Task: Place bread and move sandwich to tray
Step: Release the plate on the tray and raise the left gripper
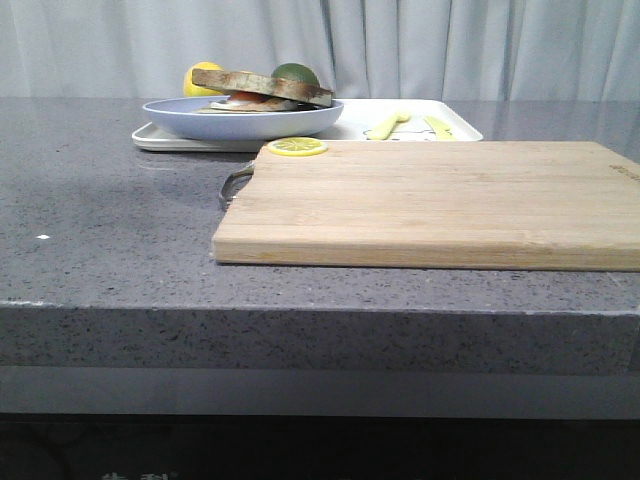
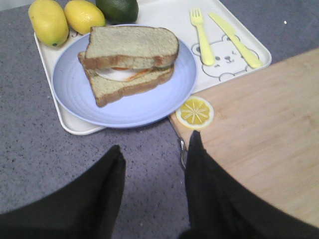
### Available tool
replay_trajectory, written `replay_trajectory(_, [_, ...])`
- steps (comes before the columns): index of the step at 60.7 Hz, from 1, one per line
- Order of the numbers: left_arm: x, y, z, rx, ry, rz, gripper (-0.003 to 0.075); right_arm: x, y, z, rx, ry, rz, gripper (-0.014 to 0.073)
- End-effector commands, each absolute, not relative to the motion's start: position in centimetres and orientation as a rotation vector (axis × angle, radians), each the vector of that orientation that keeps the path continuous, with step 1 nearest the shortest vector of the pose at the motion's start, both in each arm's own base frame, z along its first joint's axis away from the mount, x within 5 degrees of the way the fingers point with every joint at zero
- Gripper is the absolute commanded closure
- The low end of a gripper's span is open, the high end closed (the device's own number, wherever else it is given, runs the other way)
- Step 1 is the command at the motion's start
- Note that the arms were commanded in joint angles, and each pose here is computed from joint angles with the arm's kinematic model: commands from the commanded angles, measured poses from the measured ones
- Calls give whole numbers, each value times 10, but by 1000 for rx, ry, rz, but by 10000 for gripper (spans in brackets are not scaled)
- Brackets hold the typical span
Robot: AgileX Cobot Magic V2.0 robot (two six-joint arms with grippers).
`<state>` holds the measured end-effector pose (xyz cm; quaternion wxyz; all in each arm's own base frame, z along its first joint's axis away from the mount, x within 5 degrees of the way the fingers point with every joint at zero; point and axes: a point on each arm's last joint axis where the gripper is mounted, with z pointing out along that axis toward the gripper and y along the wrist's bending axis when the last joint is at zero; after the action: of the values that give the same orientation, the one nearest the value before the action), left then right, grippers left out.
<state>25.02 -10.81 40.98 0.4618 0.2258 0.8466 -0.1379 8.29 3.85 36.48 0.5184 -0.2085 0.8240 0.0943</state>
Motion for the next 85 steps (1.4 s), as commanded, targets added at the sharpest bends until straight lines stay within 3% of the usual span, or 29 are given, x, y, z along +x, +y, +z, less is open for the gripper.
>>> replay_trajectory(1, [220,-102,421,550,1957,-334,424,84,39,379,-477,1884,232,193])
replay_trajectory(31, [95,-52,373,539,1850,-328,425,83,38,376,-484,1919,224,193])
replay_trajectory(54, [68,-40,365,524,1774,-330,434,83,37,374,-487,1939,220,200])
replay_trajectory(59, [68,-40,365,524,1774,-330,499,83,37,374,-487,1939,220,283])
replay_trajectory(71, [68,-40,365,524,1774,-330,730,83,37,374,-487,1939,220,622])
replay_trajectory(73, [68,-40,365,524,1774,-330,737,83,37,374,-487,1939,220,671])
replay_trajectory(85, [67,-41,365,526,1778,-332,738,83,37,374,-488,1940,220,662])
